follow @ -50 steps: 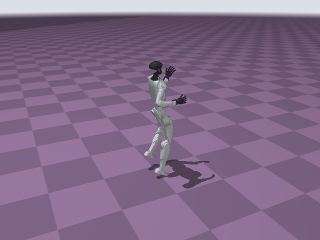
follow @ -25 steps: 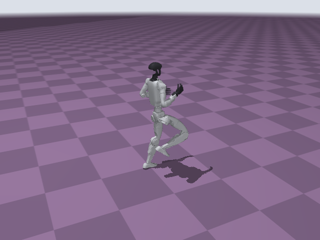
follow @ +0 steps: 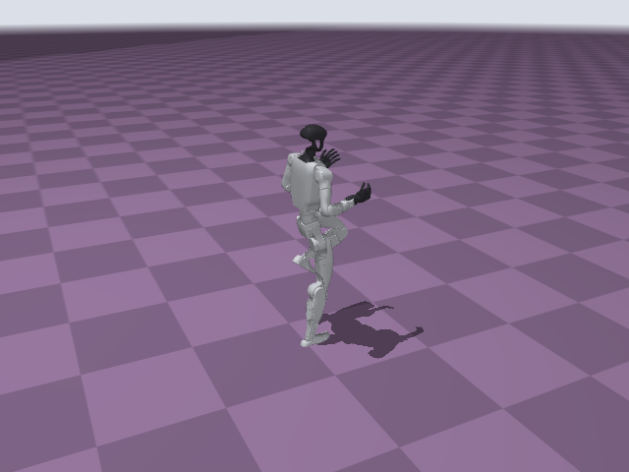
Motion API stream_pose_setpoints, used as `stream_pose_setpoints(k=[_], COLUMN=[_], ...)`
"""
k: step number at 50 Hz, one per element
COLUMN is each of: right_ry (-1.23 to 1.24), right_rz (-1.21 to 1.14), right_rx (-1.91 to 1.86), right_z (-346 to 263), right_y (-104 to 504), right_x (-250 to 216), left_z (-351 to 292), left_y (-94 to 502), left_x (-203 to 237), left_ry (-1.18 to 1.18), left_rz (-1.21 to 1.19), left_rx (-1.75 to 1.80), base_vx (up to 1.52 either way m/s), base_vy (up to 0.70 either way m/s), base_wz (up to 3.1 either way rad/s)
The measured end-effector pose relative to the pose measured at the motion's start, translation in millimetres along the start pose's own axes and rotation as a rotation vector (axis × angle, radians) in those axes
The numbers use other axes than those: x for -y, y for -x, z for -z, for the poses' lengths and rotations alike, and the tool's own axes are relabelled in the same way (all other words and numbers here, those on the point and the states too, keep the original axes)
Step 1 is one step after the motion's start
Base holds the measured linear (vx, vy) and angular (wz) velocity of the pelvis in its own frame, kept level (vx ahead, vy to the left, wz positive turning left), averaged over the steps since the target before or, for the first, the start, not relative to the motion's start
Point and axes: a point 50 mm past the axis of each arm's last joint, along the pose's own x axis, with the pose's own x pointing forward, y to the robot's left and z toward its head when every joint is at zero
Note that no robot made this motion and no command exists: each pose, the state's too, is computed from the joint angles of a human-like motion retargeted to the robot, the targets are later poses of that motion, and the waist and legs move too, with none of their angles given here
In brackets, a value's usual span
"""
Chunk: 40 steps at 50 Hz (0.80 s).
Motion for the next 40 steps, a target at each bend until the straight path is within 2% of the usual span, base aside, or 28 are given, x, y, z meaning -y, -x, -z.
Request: stream_pose_setpoints(k=[2,4,7,10,15,19,22,25,28,31,35,37,40], right_ry=[-0.059,-0.169,-0.284,-0.339,-0.339,-0.098,-0.002,-0.086,-0.052,0.009,0.122,0.167,0.146], right_rz=[-0.060,-0.116,-0.097,-0.166,-0.231,-0.171,-0.074,0.036,-0.067,-0.163,-0.087,-0.057,-0.049], right_rx=[0.280,0.506,0.681,0.706,0.384,0.186,0.070,-0.014,-0.066,-0.181,-0.380,-0.399,-0.399], right_z=[-52.8,-104.3,-142.0,-150.9,-96.7,-43.1,-13.3,-11.3,-31.3,-38.9,-18.0,0.7,34.9], right_y=[-44.9,-56.0,-30.1,-2.5,10.8,16.8,19.4,41.8,72.1,92.7,121.6,116.8,85.6], right_x=[-22.6,-38.6,-40.7,-41.2,-53.7,-51.0,-30.2,3.8,18.4,32.0,50.8,49.2,41.9], left_z=[9.3,6.4,-5.9,-9.7,4.6,46.9,65.4,34.5,-3.6,-25.2,-37.9,-34.9,-20.1], left_y=[32.9,69.7,97.8,116.0,150.1,106.8,33.8,-46.6,-58.5,-46.8,-26.8,-19.3,-6.9], left_x=[-42.4,-66.0,-69.7,-74.4,-88.4,-70.6,-32.6,36.2,75.2,74.4,61.6,57.4,29.8], left_ry=[-0.099,-0.215,-0.360,-0.398,-0.474,-0.487,-0.410,-0.338,-0.264,-0.196,-0.069,0.032,0.014], left_rz=[-0.144,-0.169,-0.053,-0.036,-0.232,-0.142,-0.014,0.200,0.300,0.257,0.275,0.258,0.151], left_rx=[-0.173,-0.349,-0.537,-0.664,-0.771,-0.586,-0.316,0.056,0.287,0.358,0.297,0.235,0.115], base_vx=[-0.20,0.12,0.31,0.22,0.03,-0.11,-0.17,-0.05,0.27,0.29,0.16,-0.02,-0.14], base_vy=[-0.03,0.02,0.09,0.08,0.10,0.06,0.07,0.01,-0.10,-0.15,-0.08,-0.09,-0.11], base_wz=[-1.30,0.88,1.32,-0.35,-0.38,0.30,1.53,1.01,-1.23,0.47,0.66,-0.92,-0.70])
